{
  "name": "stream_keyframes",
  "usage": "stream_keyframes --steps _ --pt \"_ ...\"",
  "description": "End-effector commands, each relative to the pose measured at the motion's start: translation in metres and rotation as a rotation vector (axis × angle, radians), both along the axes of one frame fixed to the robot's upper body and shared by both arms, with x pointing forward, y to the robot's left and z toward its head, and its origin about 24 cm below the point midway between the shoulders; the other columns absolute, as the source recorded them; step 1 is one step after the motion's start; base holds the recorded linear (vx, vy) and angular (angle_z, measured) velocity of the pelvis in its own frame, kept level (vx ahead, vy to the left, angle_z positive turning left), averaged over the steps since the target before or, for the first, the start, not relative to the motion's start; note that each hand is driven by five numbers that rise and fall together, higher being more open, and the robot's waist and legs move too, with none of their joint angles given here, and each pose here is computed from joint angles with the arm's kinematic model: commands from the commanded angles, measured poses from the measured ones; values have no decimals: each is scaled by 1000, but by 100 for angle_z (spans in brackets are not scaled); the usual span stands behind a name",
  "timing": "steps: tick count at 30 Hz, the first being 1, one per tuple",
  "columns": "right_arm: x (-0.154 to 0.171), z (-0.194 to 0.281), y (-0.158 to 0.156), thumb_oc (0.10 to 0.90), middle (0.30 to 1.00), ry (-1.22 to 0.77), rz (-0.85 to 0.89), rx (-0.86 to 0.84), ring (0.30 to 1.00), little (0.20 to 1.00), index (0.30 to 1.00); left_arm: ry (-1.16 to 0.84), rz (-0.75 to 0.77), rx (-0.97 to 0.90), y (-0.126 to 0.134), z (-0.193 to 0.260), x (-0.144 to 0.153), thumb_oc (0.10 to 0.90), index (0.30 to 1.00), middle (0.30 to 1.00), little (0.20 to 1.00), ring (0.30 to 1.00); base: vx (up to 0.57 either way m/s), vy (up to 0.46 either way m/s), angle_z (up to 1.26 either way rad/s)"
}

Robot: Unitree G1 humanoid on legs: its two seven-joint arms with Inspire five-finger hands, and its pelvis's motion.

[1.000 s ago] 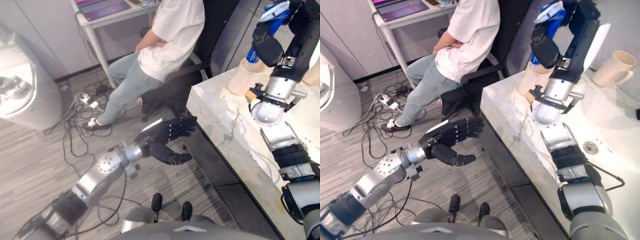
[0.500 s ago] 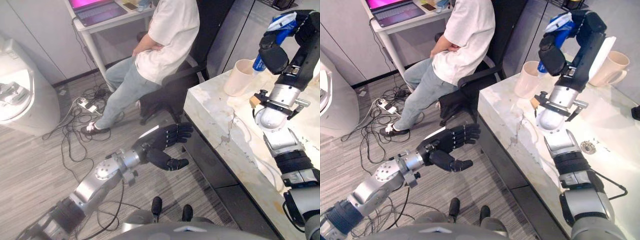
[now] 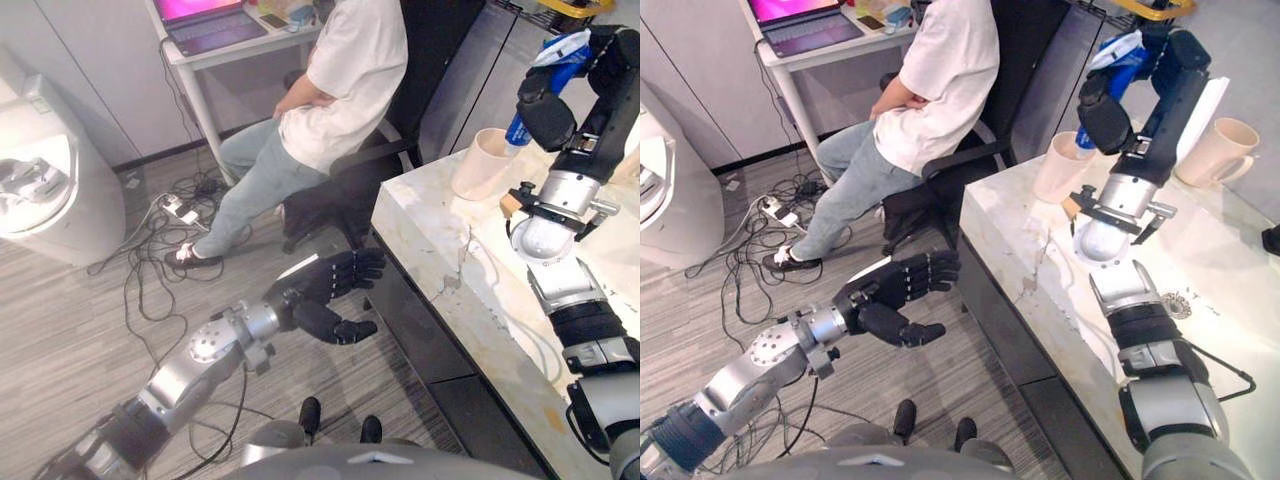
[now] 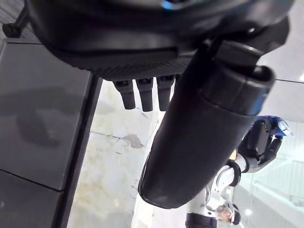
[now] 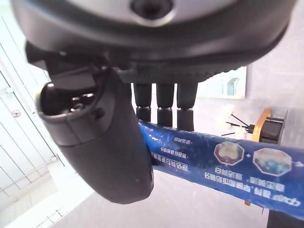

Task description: Organize the bathroom.

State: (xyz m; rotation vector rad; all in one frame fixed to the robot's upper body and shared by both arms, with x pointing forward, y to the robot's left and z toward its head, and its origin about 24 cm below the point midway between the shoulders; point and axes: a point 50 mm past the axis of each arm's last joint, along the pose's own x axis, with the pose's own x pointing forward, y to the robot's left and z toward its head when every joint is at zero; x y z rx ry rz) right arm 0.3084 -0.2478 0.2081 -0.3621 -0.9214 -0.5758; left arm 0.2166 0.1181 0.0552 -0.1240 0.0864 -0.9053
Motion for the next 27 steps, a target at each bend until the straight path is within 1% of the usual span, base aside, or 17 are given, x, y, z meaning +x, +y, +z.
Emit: stream_keyframes --steps 1,3,6,11,16,19,24,27 --pt "-11 74 15 400 300 -329 93 -83 300 300 300 -92 -143 -188 -16 22 -8 800 900 900 900 900 41 38 -5" --pt "-9 72 25 400 300 -329 115 -85 300 300 300 -79 -197 -201 -21 22 -11 800 900 900 900 900 90 85 -18" --pt "-9 72 30 400 300 -332 121 -99 300 300 300 -72 -264 -190 -29 21 -14 800 900 900 900 900 113 93 -19" --pt "-10 76 27 400 300 -331 155 -111 300 300 300 -51 -363 -176 -33 19 -16 800 900 900 900 900 164 176 -18" --pt "-12 70 30 400 300 -320 187 -93 300 300 300 -22 -383 -156 -35 18 -18 800 900 900 900 900 183 189 -48" --pt "-13 72 32 400 300 -324 189 -85 300 300 300 -8 -402 -138 -30 15 -21 800 900 900 900 900 140 170 -33" --pt "-9 70 35 400 300 -318 195 -85 300 300 300 -5 -416 -146 -27 14 -22 800 900 900 900 900 83 179 -6" --pt "-8 66 34 400 300 -315 205 -84 300 300 300 -2 -422 -155 -31 15 -22 800 900 900 900 900 54 174 2"
